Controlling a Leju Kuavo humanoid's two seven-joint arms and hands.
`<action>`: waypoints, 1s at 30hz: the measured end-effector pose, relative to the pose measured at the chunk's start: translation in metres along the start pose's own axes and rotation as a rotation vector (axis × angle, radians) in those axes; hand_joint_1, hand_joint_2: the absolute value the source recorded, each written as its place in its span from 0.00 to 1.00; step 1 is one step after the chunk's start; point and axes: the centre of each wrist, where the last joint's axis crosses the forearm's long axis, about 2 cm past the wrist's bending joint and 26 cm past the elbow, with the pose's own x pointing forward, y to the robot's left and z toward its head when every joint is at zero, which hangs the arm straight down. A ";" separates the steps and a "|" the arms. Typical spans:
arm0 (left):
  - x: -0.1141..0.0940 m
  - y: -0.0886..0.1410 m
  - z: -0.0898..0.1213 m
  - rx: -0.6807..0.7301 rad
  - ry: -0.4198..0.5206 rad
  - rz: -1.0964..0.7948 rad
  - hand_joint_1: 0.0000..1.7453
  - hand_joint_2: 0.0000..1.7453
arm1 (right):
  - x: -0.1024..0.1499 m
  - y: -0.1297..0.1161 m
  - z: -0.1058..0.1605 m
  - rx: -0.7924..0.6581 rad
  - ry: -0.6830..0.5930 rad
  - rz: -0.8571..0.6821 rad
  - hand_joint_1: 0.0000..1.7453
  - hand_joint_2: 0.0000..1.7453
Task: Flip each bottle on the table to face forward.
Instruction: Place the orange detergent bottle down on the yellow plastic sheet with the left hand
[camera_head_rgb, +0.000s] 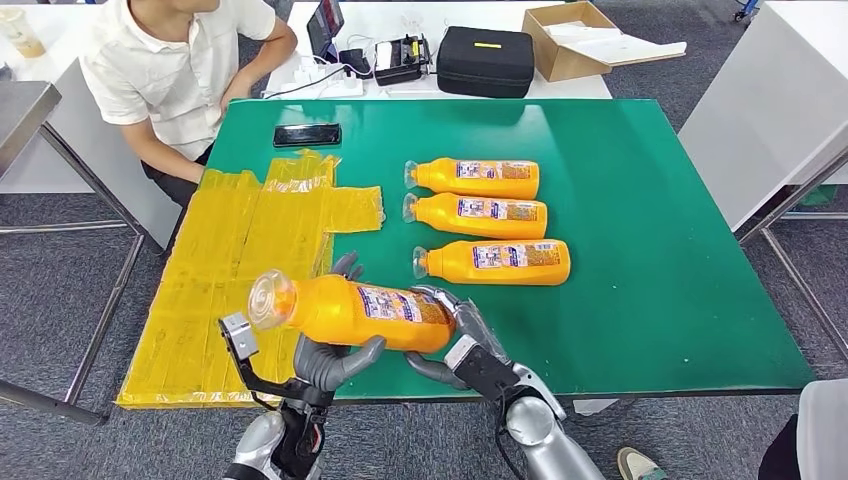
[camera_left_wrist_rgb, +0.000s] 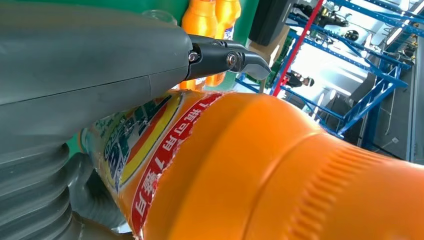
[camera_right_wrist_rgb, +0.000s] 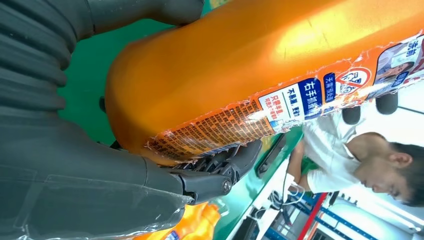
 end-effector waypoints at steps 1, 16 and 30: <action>0.000 0.000 0.000 -0.002 -0.003 0.004 0.00 1.00 | 0.000 0.000 -0.001 0.003 -0.003 -0.003 1.00 1.00; 0.008 -0.006 -0.006 -0.028 -0.091 -0.028 1.00 1.00 | -0.005 0.015 -0.006 0.022 0.020 -0.066 1.00 1.00; 0.014 -0.008 -0.009 0.015 -0.157 0.004 1.00 1.00 | -0.011 0.028 0.002 0.004 0.065 -0.173 0.00 1.00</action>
